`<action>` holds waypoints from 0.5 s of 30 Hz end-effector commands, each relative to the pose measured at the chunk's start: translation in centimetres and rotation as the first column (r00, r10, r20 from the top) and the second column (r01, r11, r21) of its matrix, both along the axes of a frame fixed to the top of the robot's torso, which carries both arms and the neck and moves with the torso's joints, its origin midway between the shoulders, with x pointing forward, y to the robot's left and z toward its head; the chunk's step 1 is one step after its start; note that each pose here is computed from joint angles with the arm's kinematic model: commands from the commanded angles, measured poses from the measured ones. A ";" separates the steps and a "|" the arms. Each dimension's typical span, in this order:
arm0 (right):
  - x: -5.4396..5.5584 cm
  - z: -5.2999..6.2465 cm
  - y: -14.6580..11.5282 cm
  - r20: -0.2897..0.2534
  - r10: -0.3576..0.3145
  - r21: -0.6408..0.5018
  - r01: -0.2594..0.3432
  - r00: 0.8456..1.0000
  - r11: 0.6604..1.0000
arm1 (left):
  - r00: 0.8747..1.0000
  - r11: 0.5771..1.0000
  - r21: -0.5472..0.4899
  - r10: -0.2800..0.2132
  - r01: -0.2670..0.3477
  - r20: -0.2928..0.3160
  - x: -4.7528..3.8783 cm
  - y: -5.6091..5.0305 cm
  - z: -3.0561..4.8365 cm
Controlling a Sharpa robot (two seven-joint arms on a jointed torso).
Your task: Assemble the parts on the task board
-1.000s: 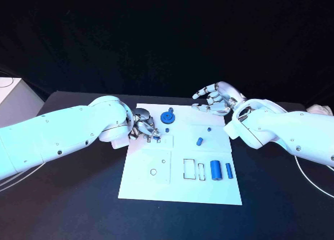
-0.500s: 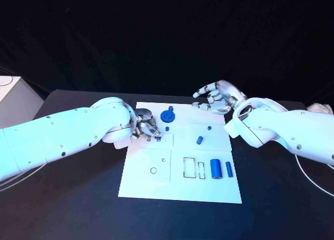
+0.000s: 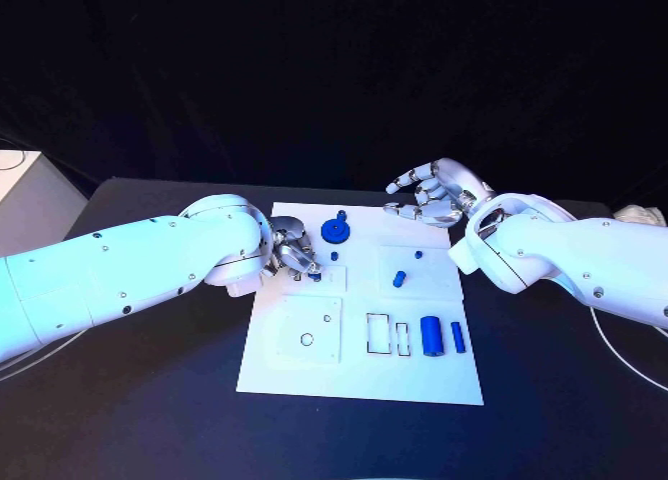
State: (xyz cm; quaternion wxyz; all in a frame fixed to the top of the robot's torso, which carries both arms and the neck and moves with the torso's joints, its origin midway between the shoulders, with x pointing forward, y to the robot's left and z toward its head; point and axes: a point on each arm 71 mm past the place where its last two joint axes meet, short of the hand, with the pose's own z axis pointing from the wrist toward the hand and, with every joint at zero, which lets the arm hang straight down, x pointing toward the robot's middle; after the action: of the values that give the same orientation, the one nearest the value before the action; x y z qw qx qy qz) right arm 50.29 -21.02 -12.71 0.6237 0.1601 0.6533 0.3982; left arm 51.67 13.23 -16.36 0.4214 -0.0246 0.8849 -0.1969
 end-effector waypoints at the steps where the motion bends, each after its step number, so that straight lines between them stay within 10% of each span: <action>1: 0.0 0.0 0.0 0.002 0.006 -0.001 -0.006 1.000 1.000 | 1.000 0.999 0.021 -0.026 0.026 0.008 -0.12 -0.2 -0.02; 15: 0.0 0.0 0.0 -0.001 0.006 -0.002 -0.006 1.000 1.000 | 0.999 0.998 0.039 -0.046 0.046 -0.012 -0.34 -0.2 -0.18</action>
State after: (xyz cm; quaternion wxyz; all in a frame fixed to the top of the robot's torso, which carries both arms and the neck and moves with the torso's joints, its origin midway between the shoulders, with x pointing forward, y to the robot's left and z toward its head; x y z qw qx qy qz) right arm 50.31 -21.05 -12.71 0.6238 0.1603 0.6533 0.3979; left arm 51.51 13.17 -16.34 0.4208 -0.0112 0.8865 -0.1919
